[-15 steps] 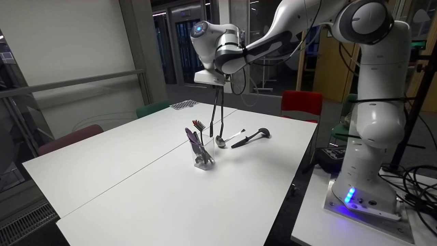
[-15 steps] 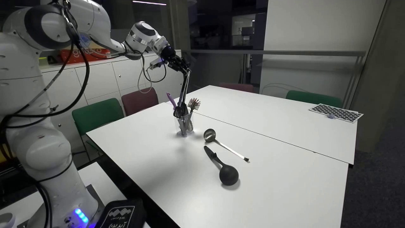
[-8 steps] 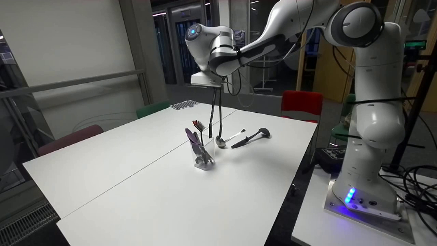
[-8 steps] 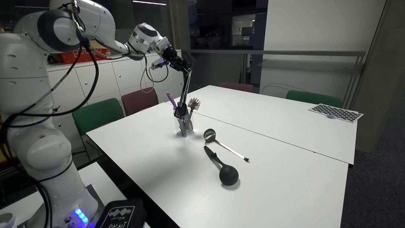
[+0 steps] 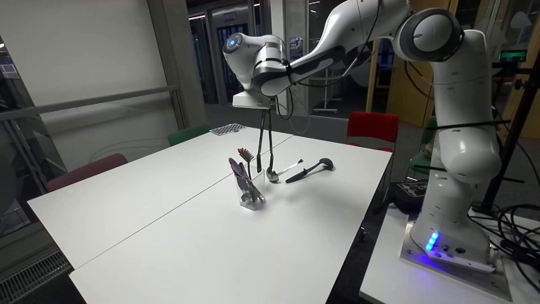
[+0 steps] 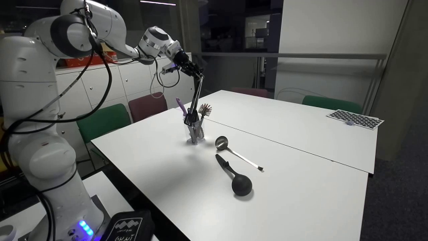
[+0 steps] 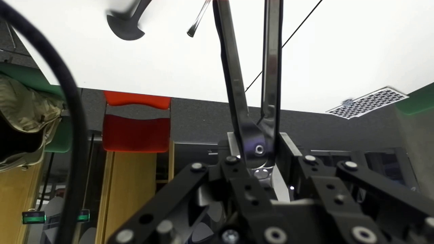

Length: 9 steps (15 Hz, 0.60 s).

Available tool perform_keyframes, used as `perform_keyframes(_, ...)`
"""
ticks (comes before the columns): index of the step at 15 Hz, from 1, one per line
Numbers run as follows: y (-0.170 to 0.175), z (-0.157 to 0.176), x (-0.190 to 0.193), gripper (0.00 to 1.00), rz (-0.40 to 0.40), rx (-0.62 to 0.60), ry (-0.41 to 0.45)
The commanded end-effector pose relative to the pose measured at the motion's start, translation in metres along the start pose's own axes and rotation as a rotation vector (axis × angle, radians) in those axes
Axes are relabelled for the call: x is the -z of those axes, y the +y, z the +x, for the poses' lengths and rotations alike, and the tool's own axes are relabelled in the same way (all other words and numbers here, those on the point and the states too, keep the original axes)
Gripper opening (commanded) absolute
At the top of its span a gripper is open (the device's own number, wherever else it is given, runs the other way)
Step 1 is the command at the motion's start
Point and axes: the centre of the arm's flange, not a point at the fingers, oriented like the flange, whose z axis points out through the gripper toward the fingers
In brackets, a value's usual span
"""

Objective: Put the black tongs in the cutlery holder.

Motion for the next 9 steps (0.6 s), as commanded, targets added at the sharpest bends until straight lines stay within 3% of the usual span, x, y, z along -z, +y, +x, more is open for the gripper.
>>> perform_keyframes(1, -0.016, 0.006, 0.005, 0.08, -0.020, 0.034, 0.038)
perform_keyframes(9, -0.029, 0.009, 0.005, 0.08, -0.044, 0.052, 0.079)
